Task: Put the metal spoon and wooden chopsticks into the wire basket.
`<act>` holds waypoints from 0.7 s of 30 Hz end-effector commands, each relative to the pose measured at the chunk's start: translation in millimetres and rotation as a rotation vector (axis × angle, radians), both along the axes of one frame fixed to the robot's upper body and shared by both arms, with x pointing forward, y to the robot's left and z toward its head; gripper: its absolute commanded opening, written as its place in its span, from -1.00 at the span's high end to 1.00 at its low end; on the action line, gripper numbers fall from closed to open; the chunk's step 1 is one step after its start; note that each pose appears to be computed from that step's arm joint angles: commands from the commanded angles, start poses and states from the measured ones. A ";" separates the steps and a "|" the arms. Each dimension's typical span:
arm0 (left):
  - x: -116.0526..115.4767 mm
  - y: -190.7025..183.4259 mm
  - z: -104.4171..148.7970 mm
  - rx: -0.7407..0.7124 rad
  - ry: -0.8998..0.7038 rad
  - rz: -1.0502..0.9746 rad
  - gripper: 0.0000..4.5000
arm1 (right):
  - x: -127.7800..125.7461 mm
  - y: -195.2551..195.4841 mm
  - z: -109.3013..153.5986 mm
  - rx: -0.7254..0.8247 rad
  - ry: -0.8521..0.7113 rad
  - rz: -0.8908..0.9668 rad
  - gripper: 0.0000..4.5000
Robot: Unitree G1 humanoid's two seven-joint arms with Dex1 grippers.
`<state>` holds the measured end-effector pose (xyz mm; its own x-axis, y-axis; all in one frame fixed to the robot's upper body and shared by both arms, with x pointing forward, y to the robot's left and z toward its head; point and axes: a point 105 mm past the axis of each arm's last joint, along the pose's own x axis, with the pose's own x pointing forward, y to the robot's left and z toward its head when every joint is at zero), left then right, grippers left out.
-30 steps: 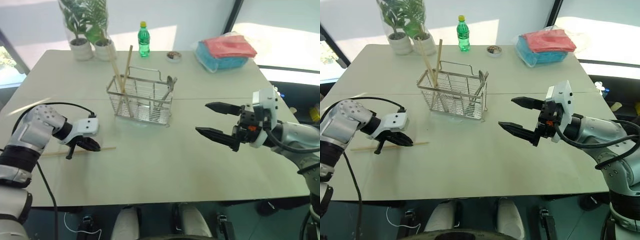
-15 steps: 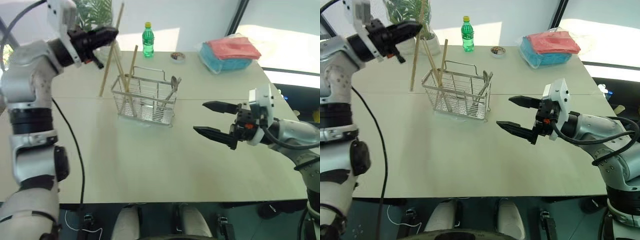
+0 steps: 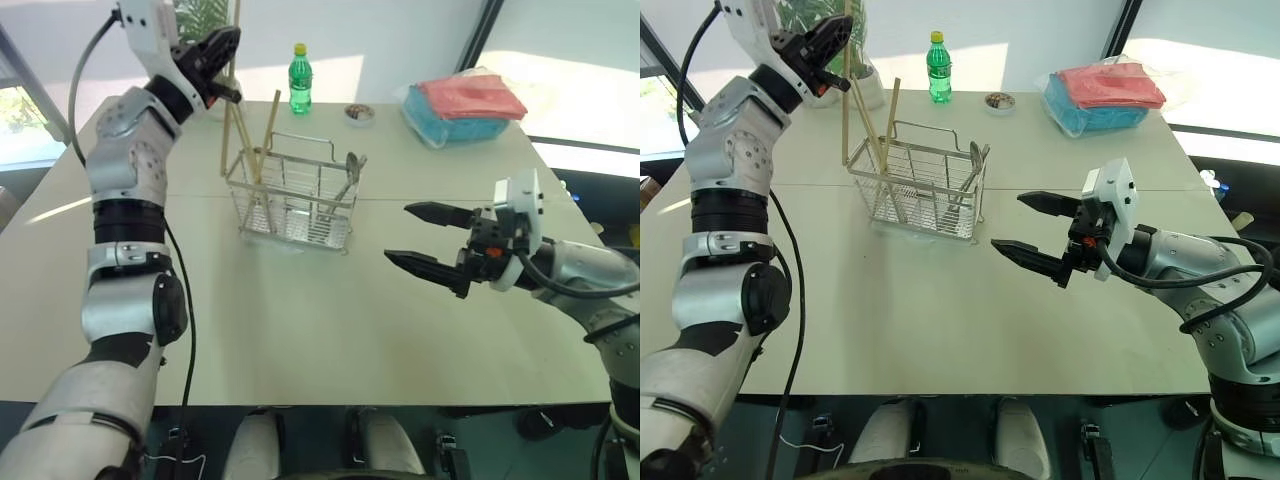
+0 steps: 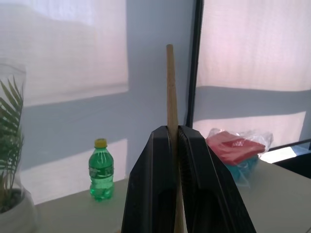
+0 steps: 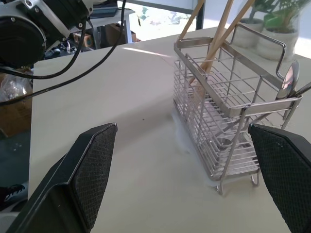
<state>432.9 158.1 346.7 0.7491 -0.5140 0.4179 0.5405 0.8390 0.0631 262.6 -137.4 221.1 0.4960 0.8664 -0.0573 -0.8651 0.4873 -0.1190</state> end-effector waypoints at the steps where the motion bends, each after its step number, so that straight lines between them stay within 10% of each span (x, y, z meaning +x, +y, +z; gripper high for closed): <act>1: -11.3 0.7 40.5 -0.033 -0.114 -0.015 0.99 | -6.4 1.0 10.2 0.013 -0.049 0.000 -1.00; 19: 5.2 -20.7 -29.7 -0.026 0.007 -0.005 0.99 | -12.0 -0.2 10.2 0.023 -0.050 -0.020 -1.00; 21: 4.2 -21.2 -36.7 -0.042 0.029 -0.019 0.66 | -11.8 -0.7 10.6 0.021 -0.050 -0.020 -1.00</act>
